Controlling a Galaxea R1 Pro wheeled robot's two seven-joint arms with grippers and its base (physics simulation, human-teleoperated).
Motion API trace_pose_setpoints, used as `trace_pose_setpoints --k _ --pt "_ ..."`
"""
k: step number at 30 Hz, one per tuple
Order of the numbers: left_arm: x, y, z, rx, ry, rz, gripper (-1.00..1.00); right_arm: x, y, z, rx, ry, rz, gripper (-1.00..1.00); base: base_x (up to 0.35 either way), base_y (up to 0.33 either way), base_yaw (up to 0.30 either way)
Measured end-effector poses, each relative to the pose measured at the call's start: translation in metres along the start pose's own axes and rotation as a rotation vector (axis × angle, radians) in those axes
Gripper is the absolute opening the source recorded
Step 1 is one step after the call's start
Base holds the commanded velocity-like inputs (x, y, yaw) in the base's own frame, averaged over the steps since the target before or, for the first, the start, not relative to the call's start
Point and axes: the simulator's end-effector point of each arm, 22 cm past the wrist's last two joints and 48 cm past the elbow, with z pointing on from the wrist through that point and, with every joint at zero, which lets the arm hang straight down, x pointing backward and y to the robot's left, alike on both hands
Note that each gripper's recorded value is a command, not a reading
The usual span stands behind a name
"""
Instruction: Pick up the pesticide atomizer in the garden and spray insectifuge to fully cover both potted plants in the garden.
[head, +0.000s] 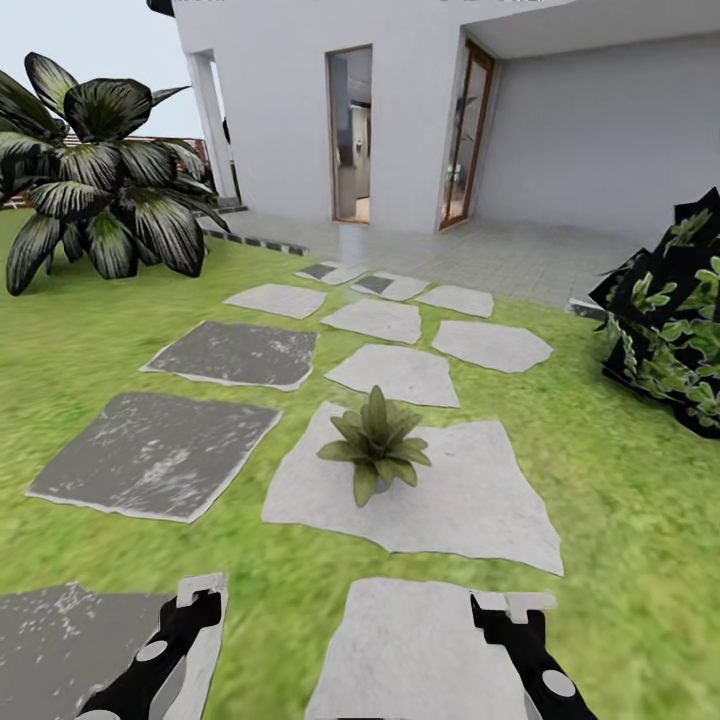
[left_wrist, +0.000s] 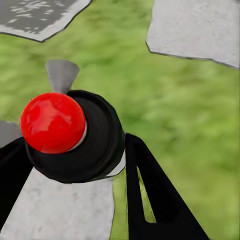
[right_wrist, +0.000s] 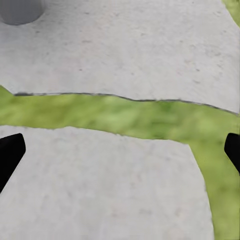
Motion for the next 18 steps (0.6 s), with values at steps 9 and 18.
trace_pose_setpoints --k 9,18 --pt "0.0001 0.0006 0.0002 -0.001 0.000 0.000 -1.00 0.0001 -0.0003 0.0001 0.001 0.000 0.000 1.00 0.135 0.000 -0.163" --pt "-0.0002 0.0007 0.0002 -0.001 0.000 0.000 -1.00 0.0005 0.0003 0.0000 0.002 0.001 0.001 1.00 0.003 0.000 -0.268"
